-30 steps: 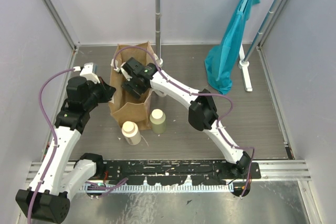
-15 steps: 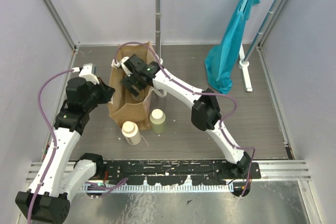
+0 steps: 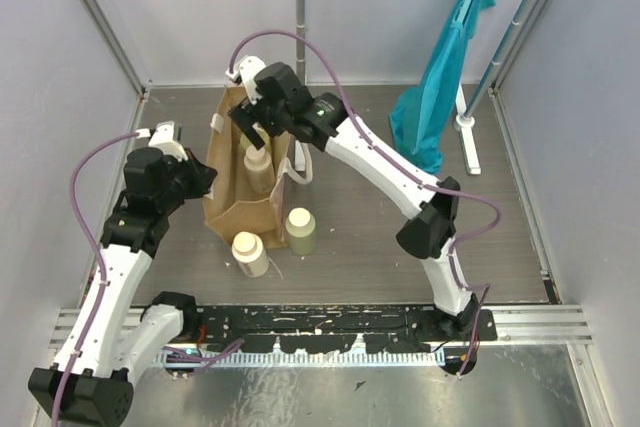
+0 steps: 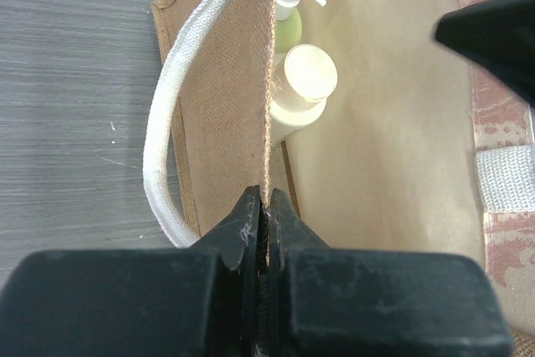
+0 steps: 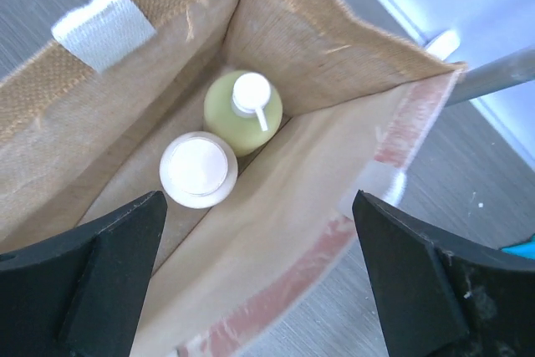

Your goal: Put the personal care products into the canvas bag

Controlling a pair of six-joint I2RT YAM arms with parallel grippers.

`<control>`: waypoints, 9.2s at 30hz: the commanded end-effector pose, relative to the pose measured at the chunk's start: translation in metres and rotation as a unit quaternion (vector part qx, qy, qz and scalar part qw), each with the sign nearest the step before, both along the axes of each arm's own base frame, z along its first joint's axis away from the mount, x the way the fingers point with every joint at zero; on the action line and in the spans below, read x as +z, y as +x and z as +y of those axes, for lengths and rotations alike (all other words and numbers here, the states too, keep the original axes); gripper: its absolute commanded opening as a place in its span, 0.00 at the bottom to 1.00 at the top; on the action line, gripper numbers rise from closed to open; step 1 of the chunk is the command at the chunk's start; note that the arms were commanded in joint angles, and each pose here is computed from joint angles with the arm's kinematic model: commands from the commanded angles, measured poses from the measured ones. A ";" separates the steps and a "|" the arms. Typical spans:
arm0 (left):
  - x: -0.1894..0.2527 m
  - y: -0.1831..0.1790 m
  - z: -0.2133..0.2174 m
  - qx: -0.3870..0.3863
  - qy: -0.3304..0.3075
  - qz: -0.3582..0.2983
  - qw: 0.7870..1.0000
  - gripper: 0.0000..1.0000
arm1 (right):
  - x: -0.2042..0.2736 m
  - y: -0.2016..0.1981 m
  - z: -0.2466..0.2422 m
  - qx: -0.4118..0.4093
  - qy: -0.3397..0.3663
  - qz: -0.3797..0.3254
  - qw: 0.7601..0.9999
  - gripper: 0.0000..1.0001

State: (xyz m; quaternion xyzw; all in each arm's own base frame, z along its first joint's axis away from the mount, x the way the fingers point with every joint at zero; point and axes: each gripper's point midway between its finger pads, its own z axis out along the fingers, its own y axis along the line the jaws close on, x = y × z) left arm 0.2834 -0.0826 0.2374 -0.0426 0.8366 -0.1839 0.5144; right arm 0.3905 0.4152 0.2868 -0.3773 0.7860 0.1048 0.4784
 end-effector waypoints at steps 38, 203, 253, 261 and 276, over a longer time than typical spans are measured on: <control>0.008 -0.003 0.007 0.013 0.017 0.011 1.000 0.00 | -0.053 -0.193 -0.089 -0.071 0.167 0.196 0.964 1.00; 0.003 -0.017 0.006 0.007 0.010 0.012 1.000 0.00 | -0.091 -0.114 0.076 0.117 0.085 0.120 0.982 0.00; -0.002 -0.008 0.008 0.015 0.016 0.019 1.000 0.00 | 0.006 -0.110 0.027 0.057 0.082 0.080 0.992 1.00; -0.002 -0.007 0.010 0.019 0.019 0.021 0.999 0.00 | 0.041 -0.152 -0.026 0.007 0.100 0.099 0.990 1.00; 0.003 -0.009 0.012 0.021 0.025 0.022 0.999 0.00 | -0.029 -0.265 -0.003 0.069 0.088 0.173 0.978 1.00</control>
